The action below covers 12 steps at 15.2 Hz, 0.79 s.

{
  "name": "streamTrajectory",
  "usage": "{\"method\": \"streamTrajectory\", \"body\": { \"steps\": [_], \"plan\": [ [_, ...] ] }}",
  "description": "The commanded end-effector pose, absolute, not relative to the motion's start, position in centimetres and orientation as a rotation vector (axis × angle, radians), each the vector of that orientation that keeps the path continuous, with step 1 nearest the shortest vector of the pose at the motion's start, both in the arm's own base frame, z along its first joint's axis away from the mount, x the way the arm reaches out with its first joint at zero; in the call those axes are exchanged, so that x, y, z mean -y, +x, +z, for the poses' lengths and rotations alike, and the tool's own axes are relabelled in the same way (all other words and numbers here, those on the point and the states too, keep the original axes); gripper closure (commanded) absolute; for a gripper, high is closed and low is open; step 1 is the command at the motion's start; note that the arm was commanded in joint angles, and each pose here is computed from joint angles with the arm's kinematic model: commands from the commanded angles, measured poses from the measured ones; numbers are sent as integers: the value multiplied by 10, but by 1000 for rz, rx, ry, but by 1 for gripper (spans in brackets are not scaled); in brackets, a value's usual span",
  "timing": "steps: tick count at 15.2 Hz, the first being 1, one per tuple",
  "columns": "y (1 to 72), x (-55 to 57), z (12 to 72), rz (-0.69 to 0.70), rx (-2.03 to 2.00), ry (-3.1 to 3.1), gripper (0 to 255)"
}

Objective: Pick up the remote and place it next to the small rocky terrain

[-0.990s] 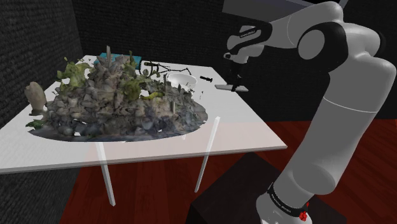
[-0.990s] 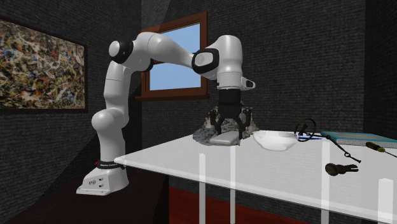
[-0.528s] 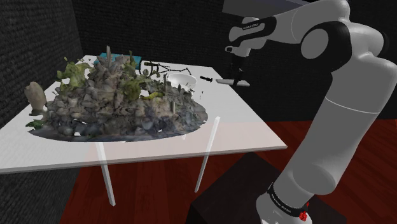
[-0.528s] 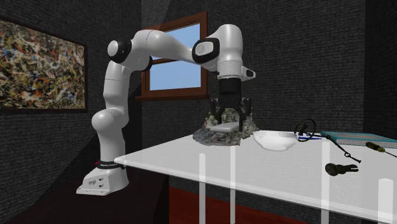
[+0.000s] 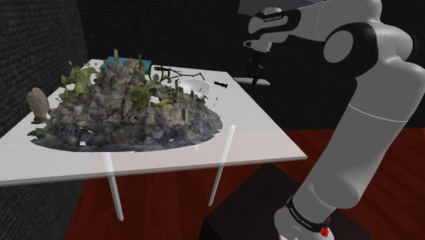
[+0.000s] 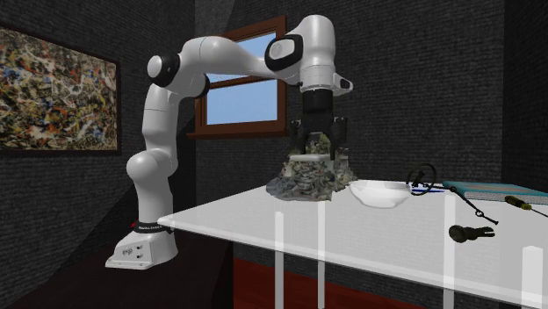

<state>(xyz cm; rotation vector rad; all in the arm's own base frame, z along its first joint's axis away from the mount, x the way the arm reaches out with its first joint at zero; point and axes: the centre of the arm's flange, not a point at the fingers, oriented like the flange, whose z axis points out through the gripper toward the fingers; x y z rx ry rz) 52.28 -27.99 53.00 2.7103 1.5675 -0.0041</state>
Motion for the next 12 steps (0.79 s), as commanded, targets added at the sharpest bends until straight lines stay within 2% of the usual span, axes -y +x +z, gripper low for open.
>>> {"method": "streamTrajectory", "body": {
  "steps": [1, 12],
  "plan": [
    [522, 278, 541, -4, -1567, 2710, 255],
    [522, 278, 599, -4, -1567, 2710, 255]
  ]
}}
